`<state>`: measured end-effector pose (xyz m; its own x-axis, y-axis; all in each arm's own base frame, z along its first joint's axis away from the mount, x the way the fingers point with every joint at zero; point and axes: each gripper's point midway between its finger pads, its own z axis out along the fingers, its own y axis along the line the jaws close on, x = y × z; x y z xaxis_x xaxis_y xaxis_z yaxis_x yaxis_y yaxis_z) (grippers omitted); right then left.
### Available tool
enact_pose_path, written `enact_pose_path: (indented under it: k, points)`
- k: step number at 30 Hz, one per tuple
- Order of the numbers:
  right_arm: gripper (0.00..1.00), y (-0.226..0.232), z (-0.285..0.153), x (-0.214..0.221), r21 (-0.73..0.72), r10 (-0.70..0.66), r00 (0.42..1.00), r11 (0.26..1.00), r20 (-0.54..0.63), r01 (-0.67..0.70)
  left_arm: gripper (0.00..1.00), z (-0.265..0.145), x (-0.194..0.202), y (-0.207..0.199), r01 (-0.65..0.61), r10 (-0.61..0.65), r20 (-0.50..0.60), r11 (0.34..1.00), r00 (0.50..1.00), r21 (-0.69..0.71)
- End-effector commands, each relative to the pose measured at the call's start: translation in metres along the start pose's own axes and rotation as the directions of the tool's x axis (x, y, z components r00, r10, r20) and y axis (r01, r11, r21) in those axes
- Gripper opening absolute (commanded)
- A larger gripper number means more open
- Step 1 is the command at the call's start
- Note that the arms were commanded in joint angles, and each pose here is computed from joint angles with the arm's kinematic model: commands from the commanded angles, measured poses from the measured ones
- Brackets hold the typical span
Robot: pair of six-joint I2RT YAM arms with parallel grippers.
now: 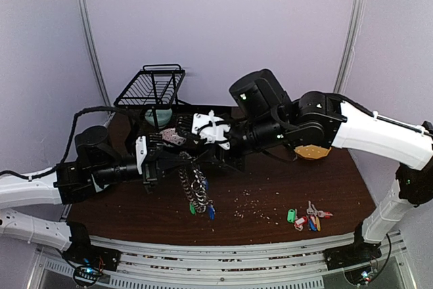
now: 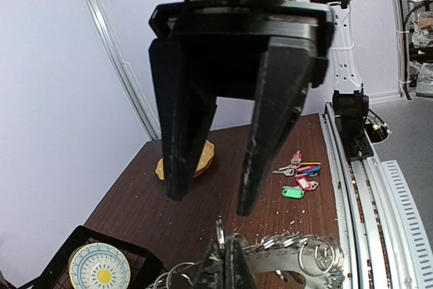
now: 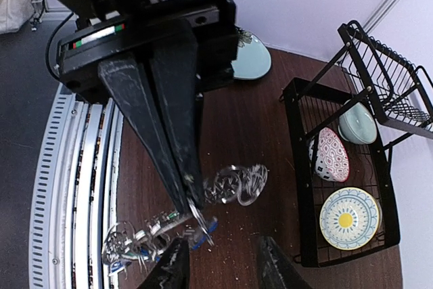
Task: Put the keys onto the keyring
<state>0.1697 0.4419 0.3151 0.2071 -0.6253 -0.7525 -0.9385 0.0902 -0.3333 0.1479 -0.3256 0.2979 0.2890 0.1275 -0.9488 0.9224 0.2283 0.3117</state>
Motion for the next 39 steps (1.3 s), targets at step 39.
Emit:
enact_pose_path:
  k: [39]
  points:
    - [0.01,0.021,0.006,-0.005,-0.303,0.203,0.948,0.945,0.246,-0.124,0.0,-0.019,-0.045,-0.002,-0.082,0.083,0.206,0.997,0.975,-0.016]
